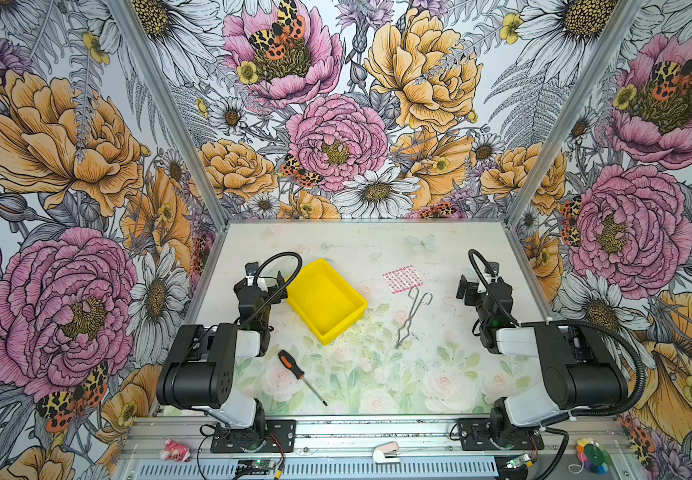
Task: Put the screwdriver in the bin
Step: 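Move the left gripper toward the screwdriver handle while the right arm reaches toward the bin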
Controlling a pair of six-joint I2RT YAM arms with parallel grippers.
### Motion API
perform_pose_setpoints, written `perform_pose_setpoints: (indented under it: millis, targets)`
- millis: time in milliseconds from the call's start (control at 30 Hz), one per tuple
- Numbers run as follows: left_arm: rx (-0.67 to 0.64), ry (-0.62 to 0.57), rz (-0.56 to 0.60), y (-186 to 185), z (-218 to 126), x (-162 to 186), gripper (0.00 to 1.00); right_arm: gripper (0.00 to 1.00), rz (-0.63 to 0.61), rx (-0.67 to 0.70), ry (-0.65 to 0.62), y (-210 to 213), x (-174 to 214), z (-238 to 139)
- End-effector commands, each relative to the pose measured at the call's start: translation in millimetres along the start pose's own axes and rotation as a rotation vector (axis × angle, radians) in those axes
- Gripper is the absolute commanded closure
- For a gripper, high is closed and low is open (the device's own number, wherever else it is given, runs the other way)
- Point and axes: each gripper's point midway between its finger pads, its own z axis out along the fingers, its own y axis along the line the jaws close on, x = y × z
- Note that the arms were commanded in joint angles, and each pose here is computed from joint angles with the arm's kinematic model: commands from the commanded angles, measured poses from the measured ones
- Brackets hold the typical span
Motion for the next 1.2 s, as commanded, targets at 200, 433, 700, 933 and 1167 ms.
perform_pose_setpoints:
  millis: [200,433,700,933,1167]
  targets:
    - [-0.071,0.015,-0.025,8,-21,-30,0.01,0.01,-0.070,-0.128,-0.046,25,-27,-22]
    - [-0.084,0.094,-0.028,2,-51,-42,0.01,0.00,-0.067,-0.091,0.101,26,-29,-47]
    - [-0.057,0.230,-0.160,-30,-109,-65,0.01,0.01,0.139,-0.165,0.363,44,-25,-85]
    - [-0.033,0.406,-0.206,-45,-146,-46,0.01,0.00,0.140,-0.338,0.417,100,-13,-116]
    - [0.001,0.643,-0.389,-61,-172,4,0.01,0.00,-0.050,-0.616,0.412,177,-18,-157]
